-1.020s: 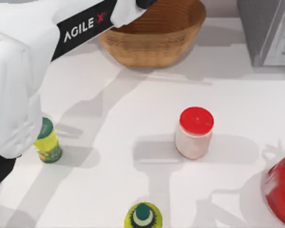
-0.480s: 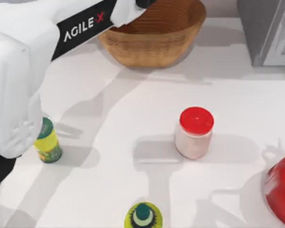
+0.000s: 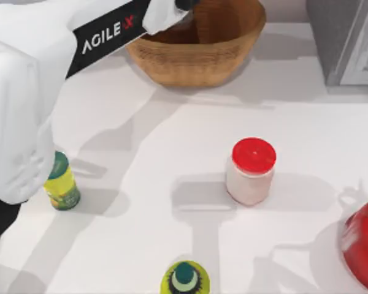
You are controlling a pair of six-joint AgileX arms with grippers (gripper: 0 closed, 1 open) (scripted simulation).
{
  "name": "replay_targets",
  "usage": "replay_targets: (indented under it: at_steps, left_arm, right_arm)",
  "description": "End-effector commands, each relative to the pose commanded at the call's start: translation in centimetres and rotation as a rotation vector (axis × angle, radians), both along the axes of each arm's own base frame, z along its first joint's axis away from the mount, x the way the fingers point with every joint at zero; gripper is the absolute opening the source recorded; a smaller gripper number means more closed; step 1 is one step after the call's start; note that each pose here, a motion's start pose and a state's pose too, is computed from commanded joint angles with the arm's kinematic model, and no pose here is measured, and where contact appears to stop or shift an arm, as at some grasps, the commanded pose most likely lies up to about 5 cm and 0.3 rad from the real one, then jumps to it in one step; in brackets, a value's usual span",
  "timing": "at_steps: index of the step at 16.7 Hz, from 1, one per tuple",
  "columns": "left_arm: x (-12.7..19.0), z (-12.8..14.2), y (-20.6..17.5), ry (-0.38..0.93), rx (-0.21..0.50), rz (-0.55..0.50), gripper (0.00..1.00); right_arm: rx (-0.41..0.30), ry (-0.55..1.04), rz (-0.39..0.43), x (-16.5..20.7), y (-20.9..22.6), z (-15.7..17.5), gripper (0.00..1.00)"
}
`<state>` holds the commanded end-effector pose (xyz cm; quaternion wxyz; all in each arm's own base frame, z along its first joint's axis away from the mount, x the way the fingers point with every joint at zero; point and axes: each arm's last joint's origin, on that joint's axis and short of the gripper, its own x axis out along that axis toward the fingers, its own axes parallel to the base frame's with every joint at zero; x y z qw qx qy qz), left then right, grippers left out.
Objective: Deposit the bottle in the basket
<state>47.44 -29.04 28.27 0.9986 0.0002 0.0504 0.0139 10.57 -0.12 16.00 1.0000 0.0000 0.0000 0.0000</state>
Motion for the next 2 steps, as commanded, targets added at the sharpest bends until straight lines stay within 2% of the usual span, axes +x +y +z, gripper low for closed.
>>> replay_targets:
  at_steps: [2]
  left_arm:
    - [0.0, 0.0, 0.0, 0.0, 0.0, 0.0, 1.0]
  right_arm:
    - [0.0, 0.0, 0.0, 0.0, 0.0, 0.0, 1.0]
